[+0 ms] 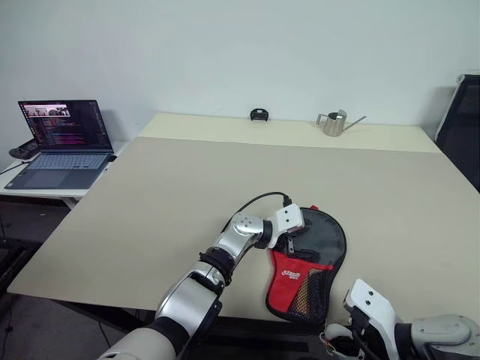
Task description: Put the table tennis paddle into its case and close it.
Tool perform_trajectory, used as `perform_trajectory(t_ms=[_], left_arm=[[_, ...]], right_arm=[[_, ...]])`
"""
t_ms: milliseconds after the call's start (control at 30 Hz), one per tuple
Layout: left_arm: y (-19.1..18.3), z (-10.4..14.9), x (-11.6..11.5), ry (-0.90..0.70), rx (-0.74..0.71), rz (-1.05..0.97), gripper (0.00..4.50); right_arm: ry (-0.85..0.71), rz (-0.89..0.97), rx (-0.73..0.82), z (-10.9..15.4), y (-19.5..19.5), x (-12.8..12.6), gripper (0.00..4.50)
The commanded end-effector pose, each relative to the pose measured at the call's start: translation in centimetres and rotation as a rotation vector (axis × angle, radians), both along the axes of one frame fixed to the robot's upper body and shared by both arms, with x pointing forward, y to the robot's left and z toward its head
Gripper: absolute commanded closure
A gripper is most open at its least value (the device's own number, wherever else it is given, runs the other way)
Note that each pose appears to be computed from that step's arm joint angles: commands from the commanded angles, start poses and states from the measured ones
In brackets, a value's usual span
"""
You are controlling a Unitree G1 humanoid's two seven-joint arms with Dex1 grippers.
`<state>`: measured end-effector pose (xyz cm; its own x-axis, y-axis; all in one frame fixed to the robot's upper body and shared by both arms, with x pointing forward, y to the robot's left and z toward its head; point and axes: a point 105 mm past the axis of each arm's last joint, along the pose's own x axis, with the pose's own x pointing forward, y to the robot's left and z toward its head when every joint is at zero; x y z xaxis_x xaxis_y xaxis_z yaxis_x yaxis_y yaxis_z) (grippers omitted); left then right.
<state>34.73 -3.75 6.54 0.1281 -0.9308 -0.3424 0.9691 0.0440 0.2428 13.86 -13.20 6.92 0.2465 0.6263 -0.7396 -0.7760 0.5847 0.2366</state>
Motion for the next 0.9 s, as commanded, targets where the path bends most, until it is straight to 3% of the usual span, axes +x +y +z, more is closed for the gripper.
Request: perform_trajectory(t_ms=[33, 633, 833, 900], left_arm=[[2.0, -5.7, -1.7, 0.116, 0.21, -0.001, 0.0], [1.7, -5.7, -2.2, 0.111, 0.228, -0.04, 0.0], [1.4, -5.6, -2.1, 0.104, 0.229, -0.042, 0.0], [1.4, -5.5, -2.0, 0.101, 0.228, -0.038, 0.0]], right_arm=[[0.124, 0.175, 0.142, 0.4, 3.1, -3.7, 4.2], [0.144, 0.251, 0.263, 0.2, 6.6, -5.7, 4.21], [0.09, 0.226, 0.244, 0.3, 6.7, -4.6, 4.21], [0.058, 0.218, 0.216, 0.4, 6.3, -3.9, 3.47]])
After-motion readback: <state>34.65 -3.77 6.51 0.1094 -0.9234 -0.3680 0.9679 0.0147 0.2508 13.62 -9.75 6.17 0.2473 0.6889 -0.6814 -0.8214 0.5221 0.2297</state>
